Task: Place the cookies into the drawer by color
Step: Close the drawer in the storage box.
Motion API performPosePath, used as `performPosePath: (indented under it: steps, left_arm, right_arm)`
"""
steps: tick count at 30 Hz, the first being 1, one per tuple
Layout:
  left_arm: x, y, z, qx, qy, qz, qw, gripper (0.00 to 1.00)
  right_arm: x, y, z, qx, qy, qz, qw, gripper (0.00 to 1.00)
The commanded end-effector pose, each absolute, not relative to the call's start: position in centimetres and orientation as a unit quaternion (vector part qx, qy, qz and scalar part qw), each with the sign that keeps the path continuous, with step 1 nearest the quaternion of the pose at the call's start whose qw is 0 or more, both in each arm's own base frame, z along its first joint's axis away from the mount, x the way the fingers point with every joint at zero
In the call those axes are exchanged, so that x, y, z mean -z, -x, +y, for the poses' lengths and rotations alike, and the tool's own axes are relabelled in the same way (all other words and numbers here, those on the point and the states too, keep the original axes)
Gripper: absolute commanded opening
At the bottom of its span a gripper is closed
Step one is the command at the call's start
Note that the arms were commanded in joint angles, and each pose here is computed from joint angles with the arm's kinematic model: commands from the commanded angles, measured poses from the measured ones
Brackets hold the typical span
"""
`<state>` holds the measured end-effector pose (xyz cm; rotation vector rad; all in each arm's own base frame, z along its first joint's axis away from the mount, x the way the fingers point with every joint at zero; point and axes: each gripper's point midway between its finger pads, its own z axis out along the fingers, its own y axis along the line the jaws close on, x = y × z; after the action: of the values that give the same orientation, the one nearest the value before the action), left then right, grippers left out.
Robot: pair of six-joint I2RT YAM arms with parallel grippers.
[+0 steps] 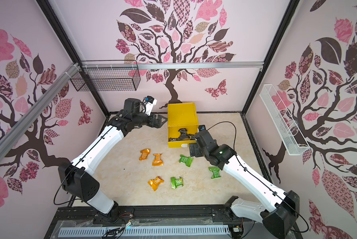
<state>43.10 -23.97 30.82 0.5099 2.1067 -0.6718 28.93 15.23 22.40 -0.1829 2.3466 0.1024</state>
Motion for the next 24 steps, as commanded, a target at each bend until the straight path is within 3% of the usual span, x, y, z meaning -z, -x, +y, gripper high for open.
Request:
performPosePath:
  steps: [1,18,24]
  left_arm:
    - [-30.5,-44.6,-24.1,0.261,-0.185,0.849,0.42,0.97]
    - [-24.2,-48.3,-26.9,0.241,-0.176,0.885,0.356,0.97]
    - [-21.9,-48.8,-27.4,0.238,-0.178,0.896,0.33,0.91]
  right_arm:
    - [-21.6,-29.5,15.4,-0.048,0.061,0.924,0.375,0.99]
    - [-19.0,-32.4,15.3,-0.088,0.025,0.939,0.333,0.93]
    - [-18.6,-32.9,15.1,-0.091,0.019,0.94,0.328,0.88]
